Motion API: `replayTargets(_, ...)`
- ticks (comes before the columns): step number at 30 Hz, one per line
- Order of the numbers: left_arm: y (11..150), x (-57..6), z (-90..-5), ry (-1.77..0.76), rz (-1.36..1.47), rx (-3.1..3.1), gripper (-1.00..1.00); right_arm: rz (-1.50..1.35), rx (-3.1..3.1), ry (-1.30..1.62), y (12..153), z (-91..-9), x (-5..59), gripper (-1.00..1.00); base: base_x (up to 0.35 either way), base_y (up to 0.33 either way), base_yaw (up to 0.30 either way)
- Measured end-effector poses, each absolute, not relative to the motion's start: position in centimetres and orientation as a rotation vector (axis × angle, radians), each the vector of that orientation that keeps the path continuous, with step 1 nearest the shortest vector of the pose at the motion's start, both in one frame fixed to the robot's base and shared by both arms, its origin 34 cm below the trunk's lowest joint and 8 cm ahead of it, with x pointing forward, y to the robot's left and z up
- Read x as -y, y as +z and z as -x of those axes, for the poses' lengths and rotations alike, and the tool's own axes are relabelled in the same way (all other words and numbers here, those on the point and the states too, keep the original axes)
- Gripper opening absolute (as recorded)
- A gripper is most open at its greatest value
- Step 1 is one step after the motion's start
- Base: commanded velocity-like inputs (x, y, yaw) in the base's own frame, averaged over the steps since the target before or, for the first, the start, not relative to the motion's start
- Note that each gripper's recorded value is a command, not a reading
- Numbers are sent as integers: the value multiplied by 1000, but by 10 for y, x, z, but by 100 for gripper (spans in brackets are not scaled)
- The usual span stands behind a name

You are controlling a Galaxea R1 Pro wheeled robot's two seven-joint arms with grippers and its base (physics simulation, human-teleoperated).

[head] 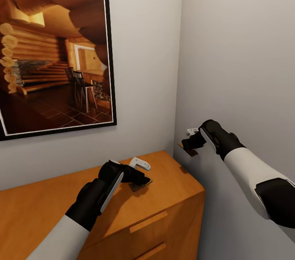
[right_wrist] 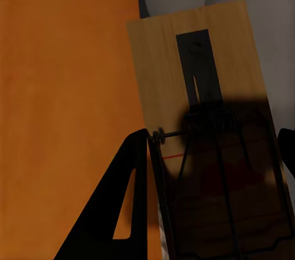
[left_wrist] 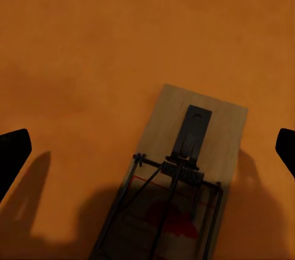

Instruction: Take the four mousetraps from the cabinet in the bathroom and place them on the bathroom floor. Make sure all four end up on the same floor surface, and ensure that at least two of them are either under or directly next to the same bathroom sink.

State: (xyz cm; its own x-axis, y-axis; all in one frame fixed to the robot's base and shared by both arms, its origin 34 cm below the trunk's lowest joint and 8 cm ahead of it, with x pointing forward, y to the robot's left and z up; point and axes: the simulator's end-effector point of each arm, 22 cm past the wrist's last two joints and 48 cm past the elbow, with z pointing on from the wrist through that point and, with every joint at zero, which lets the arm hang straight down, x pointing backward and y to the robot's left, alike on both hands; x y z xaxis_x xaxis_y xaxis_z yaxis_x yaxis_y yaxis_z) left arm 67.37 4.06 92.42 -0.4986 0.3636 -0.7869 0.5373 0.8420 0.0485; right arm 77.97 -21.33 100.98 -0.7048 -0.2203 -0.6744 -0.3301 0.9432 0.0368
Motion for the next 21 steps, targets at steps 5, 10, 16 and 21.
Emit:
replayTargets(5, 924, -41, -674, -255, -654, -2148, 100, 387, -2379, 201, 1010, -780, 213, -100, 0, 0, 0)
replayTargets(10, 924, -41, -674, -254, -653, -2149, 100, 387, -2379, 201, 1010, -780, 213, -100, 0, 0, 0)
replayTargets(16, 924, -42, -674, -254, -652, -2151, 100, 387, -2379, 200, 1010, -780, 213, -100, -35, 0, 0)
replayTargets(21, 924, -41, -674, -255, -653, -2150, 100, 387, -2379, 201, 1010, -780, 213, -100, -62, 0, 0)
